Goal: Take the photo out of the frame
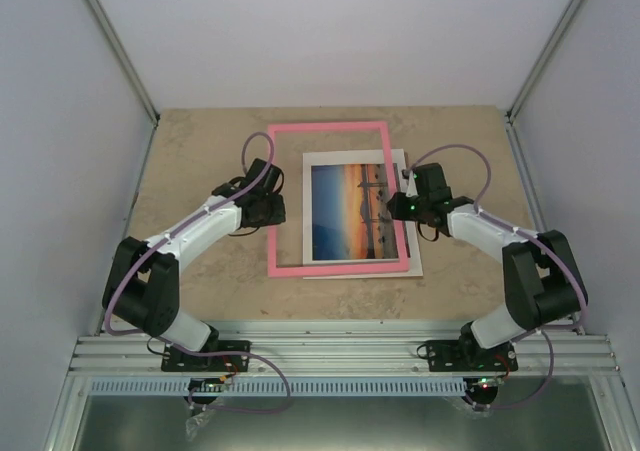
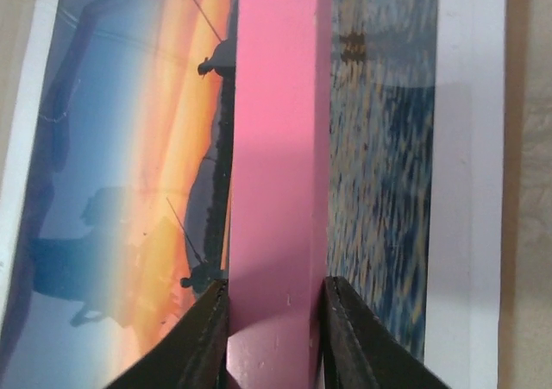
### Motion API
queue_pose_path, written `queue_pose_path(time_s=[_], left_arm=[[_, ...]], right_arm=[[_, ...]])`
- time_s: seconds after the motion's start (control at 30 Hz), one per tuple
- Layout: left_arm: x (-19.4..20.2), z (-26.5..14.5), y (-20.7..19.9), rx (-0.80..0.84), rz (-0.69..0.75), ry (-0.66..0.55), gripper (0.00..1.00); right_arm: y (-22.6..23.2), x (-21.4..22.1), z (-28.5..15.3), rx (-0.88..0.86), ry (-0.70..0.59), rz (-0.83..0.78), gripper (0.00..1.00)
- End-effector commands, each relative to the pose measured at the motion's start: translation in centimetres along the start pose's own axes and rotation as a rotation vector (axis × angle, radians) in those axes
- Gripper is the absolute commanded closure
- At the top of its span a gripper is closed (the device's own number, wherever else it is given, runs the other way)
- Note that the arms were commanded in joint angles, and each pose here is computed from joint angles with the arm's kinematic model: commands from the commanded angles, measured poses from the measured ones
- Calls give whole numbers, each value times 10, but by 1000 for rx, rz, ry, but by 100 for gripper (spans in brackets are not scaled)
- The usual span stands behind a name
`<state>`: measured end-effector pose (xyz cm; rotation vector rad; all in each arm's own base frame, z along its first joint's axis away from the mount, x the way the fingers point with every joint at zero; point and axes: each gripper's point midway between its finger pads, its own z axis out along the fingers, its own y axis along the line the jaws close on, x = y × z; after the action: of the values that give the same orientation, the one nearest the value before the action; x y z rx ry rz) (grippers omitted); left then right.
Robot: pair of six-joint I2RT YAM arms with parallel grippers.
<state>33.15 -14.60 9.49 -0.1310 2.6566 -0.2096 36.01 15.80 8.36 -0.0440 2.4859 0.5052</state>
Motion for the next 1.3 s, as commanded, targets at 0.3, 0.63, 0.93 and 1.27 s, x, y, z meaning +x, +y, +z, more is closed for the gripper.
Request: queue_pose_path(time_s=[0.3, 0.63, 0.93, 1.27], left_arm=[[-85, -13, 65, -170, -81, -212, 100], [-109, 11, 139, -356, -61, -197, 100], [-117, 12, 180, -368, 18, -263, 100], [-92, 15, 239, -461, 45, -210, 100]], right_arm=[[76, -9, 25, -158, -7, 53, 97], [157, -5, 61, -289, 48, 4, 99], [221, 29, 91, -434, 169, -120, 90], [196, 43, 71, -494, 206, -200, 57]])
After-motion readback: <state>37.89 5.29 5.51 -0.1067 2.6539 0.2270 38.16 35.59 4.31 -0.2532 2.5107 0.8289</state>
